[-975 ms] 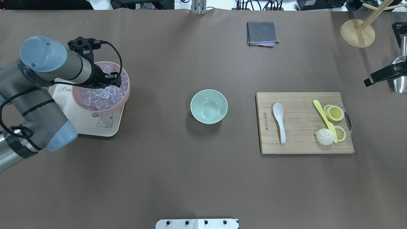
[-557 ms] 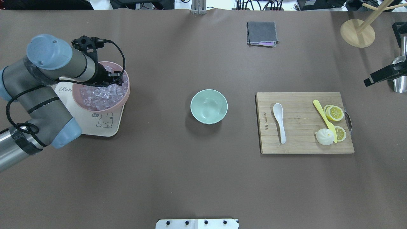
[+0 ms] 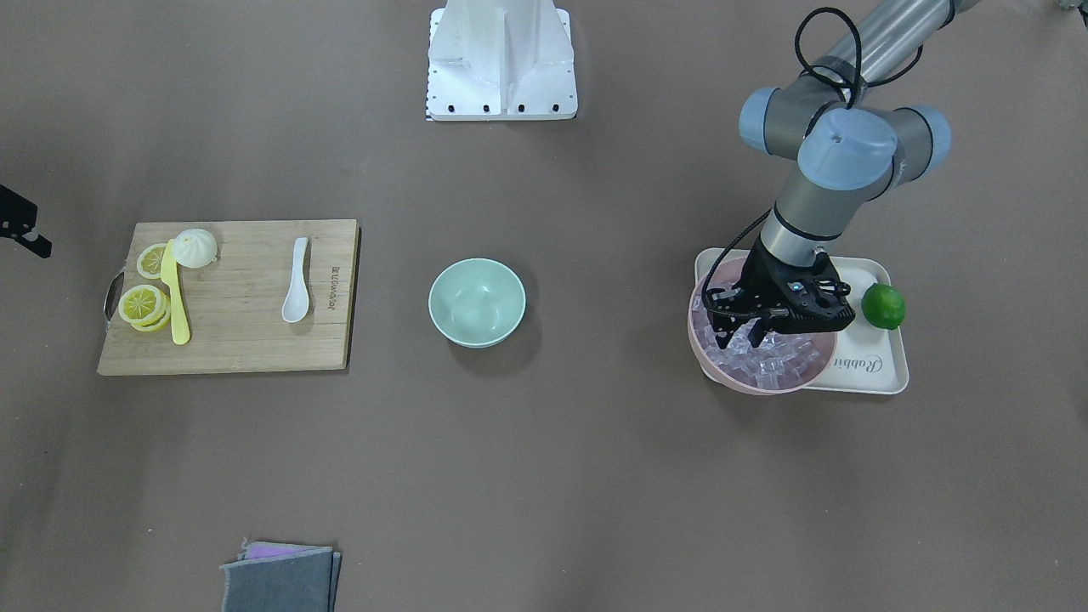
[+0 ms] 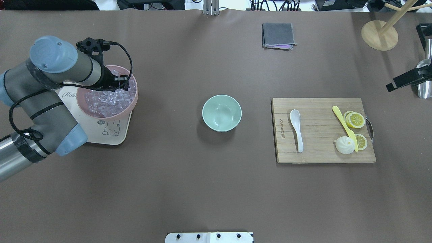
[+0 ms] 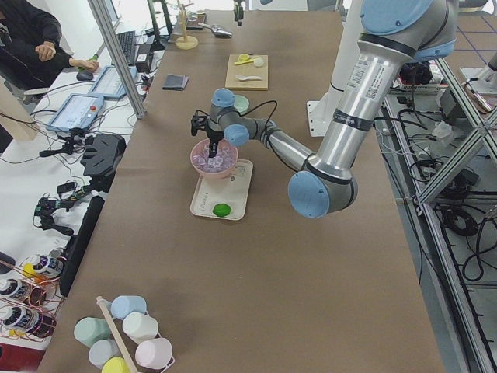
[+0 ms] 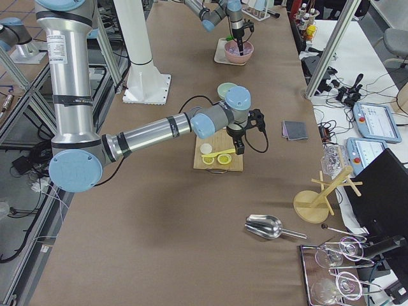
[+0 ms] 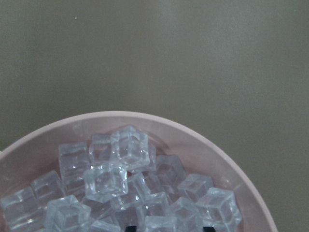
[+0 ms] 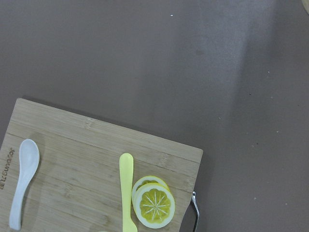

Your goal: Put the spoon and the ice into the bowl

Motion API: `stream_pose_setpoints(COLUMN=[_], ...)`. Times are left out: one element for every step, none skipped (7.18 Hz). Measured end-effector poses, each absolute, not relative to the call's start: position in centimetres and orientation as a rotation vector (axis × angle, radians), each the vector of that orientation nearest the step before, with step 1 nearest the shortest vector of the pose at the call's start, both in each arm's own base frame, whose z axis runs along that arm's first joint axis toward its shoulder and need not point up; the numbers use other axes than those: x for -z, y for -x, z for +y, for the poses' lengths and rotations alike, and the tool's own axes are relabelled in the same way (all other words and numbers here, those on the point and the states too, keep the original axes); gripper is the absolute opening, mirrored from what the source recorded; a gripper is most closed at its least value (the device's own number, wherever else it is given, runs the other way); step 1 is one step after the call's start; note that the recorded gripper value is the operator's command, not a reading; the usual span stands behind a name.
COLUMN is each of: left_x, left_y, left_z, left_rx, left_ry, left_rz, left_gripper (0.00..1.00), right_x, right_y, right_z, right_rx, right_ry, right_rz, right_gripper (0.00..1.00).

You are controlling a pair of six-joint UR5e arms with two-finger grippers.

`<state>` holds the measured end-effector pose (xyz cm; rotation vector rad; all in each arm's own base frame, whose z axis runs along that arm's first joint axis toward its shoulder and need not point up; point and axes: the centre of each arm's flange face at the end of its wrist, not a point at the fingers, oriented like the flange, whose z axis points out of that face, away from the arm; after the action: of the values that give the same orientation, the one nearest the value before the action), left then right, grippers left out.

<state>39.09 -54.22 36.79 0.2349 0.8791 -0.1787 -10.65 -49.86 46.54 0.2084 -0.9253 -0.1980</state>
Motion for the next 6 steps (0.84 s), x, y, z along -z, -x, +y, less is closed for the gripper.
stream_pose_setpoints(left_x=[-36.72, -36.69, -36.63, -36.48, -36.32, -36.06], left_y=[-39.14, -39.21, -39.26, -39.29, -39.28, -39.13], left_z=[-54.19, -54.18, -54.21, -54.19, -54.15, -54.16], left_rx=[0.176, 0.174, 0.173, 0.172, 0.171, 0.170], left_ry=[-0.237, -0.242, -0.245, -0.246, -0.247, -0.249], left_rz=[0.885, 0.891, 0.896, 0.900, 0.903, 0.907], left_gripper=[0.24, 0.21, 0.12, 0.00, 0.00, 0.00], right_x=[-46.39, -46.17, -46.07, -46.07, -46.06, -46.01], right_y=[10.64, 10.60, 10.57, 10.55, 10.55, 10.56], right_z=[-49.80, -49.69, -49.60, -49.55, -49.55, -49.56], right_rx=[0.185, 0.180, 0.177, 0.176, 0.176, 0.176], right_ry=[-0.204, -0.204, -0.205, -0.204, -0.205, -0.205], right_rz=[-0.928, -0.930, -0.931, -0.931, -0.931, -0.931], right_gripper=[1.00, 1.00, 1.00, 1.00, 1.00, 1.00])
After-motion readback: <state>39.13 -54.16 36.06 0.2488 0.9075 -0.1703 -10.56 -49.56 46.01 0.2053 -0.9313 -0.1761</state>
